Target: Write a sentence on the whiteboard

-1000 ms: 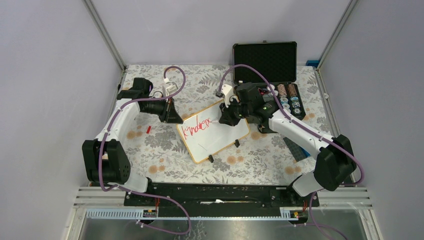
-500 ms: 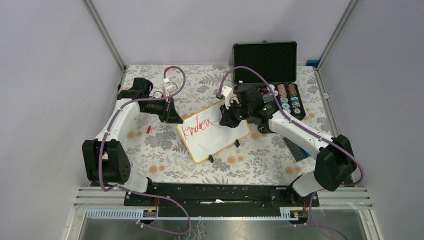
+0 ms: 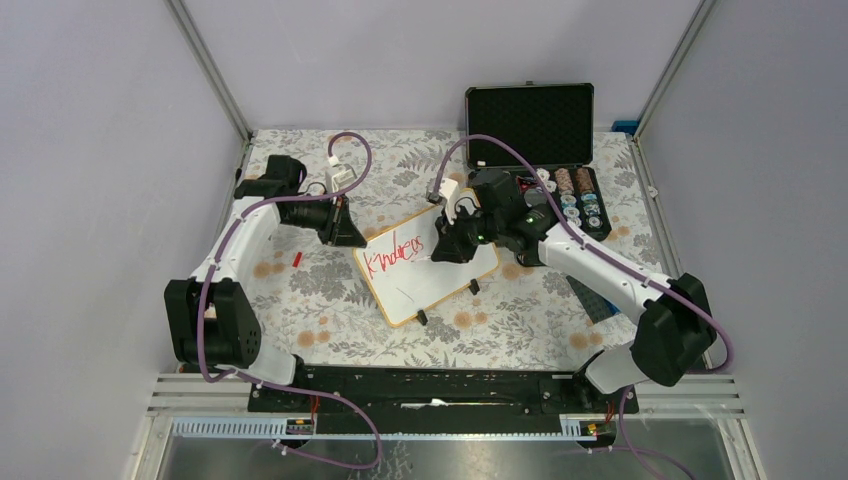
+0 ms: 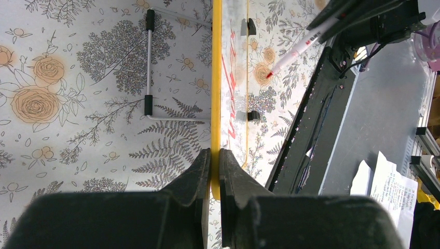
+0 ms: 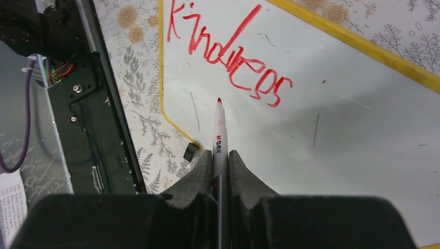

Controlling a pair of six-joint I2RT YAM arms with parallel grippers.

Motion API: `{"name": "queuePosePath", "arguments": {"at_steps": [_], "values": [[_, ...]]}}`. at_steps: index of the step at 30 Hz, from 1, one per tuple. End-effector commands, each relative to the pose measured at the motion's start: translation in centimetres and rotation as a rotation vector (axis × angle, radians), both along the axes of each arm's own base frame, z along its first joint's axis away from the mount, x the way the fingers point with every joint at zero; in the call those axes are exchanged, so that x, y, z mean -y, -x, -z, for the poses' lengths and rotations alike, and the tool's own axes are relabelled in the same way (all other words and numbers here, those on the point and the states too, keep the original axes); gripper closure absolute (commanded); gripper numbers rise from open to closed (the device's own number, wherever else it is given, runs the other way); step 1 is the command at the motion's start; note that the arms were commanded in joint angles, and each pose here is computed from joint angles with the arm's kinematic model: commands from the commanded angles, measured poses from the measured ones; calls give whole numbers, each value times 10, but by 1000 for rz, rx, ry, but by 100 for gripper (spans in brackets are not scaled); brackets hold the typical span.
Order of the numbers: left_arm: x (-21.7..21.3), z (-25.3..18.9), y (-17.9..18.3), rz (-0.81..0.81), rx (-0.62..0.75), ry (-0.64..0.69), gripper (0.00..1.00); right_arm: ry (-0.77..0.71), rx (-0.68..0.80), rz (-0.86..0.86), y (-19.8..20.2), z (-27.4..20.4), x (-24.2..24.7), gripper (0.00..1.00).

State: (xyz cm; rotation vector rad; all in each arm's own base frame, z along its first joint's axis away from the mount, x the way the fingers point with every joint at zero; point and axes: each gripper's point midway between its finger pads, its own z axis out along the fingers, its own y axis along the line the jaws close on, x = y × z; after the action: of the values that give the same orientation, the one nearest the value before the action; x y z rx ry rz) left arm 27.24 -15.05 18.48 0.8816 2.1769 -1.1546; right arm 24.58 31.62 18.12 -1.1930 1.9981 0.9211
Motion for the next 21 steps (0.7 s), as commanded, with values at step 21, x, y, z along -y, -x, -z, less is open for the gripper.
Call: {"name": "queuePosePath", "arguments": {"at_steps": [21], "values": [[7,9,10,36,-47,-16,92,-11,155,-81,34,22,-36,100]]}}
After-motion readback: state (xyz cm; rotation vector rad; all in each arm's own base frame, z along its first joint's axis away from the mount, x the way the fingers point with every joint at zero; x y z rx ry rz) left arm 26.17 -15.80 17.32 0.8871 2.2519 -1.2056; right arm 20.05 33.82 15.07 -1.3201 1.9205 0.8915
